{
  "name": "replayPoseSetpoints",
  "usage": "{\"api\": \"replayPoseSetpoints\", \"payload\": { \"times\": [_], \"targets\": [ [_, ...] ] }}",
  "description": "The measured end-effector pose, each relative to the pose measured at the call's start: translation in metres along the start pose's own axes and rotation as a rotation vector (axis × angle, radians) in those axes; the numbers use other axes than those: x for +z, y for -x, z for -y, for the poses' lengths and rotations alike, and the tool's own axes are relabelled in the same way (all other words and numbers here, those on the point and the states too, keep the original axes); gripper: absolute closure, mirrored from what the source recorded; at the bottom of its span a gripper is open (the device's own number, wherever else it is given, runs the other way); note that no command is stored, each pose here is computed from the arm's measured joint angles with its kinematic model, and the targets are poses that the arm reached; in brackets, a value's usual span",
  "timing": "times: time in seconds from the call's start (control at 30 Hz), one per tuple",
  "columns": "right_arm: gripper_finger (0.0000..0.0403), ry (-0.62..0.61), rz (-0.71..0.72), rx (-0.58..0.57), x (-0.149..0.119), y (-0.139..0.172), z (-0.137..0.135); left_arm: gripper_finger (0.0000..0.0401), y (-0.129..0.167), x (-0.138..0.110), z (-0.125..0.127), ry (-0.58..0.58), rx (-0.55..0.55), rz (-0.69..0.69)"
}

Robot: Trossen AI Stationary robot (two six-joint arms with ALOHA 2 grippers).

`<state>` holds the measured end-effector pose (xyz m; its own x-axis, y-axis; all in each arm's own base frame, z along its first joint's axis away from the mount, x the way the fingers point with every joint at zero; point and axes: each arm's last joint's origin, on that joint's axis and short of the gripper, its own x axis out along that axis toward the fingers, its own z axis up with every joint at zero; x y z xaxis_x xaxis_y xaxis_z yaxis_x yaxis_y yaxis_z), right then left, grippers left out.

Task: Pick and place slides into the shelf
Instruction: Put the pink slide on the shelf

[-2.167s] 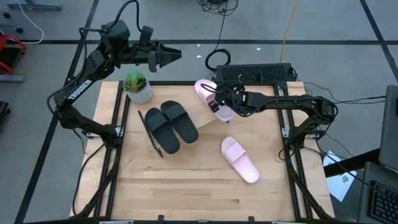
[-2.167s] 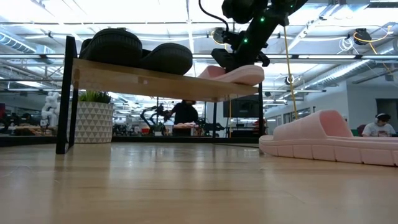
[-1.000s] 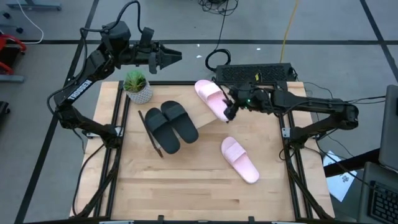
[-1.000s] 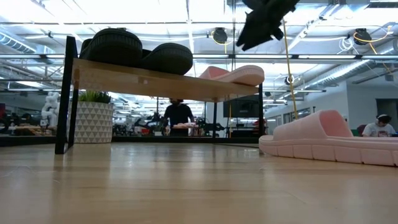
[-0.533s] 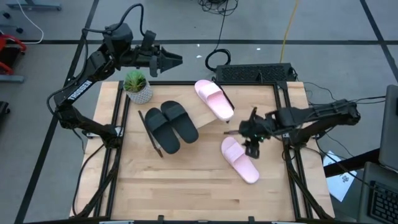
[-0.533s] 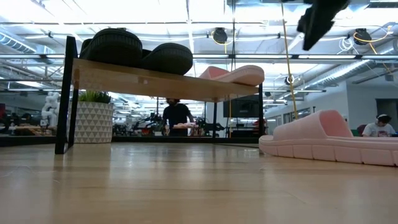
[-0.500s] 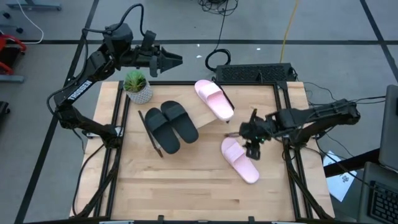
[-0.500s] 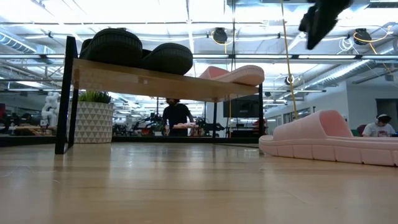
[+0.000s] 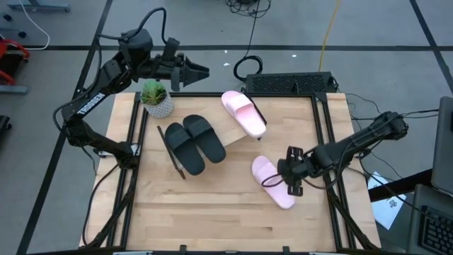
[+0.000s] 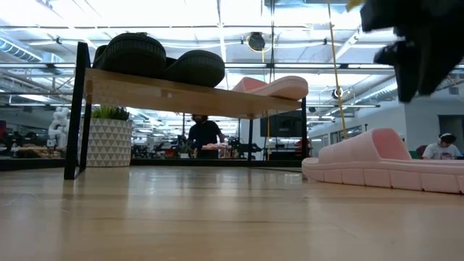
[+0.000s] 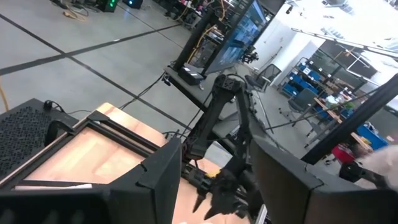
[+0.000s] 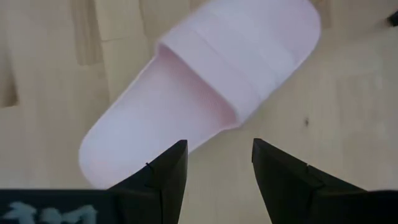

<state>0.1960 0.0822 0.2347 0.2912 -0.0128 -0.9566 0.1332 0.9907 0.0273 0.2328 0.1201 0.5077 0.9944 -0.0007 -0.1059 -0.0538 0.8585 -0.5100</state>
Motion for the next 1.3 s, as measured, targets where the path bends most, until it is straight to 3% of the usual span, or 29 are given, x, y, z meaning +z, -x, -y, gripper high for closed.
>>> {"api": "replayPoseSetpoints", "payload": {
  "times": [0.27, 0.57, 0.83, 1.07, 1.17, 1.3],
  "targets": [
    [0.0234, -0.002, 0.057, -0.065, -0.013, -0.034, 0.006, 0.0210, -0.002, -0.002, 0.004, 0.028, -0.003, -0.002],
    [0.0234, -0.050, 0.110, -0.043, -0.015, -0.049, 0.012, 0.0210, -0.004, -0.004, 0.008, 0.037, -0.017, -0.011],
    [0.0234, -0.131, 0.185, -0.060, -0.016, -0.061, 0.016, 0.0210, -0.006, -0.005, 0.010, 0.037, -0.027, -0.017],
    [0.0236, -0.281, 0.204, -0.090, -0.031, -0.078, 0.022, 0.0210, -0.006, -0.005, 0.010, 0.040, -0.028, -0.018],
    [0.0254, -0.319, 0.247, -0.105, -0.033, -0.082, 0.024, 0.0210, -0.006, -0.005, 0.010, 0.040, -0.028, -0.018],
    [0.0312, -0.358, 0.340, -0.109, -0.030, -0.084, 0.024, 0.0210, -0.006, -0.005, 0.010, 0.040, -0.028, -0.018]
  ]
}}
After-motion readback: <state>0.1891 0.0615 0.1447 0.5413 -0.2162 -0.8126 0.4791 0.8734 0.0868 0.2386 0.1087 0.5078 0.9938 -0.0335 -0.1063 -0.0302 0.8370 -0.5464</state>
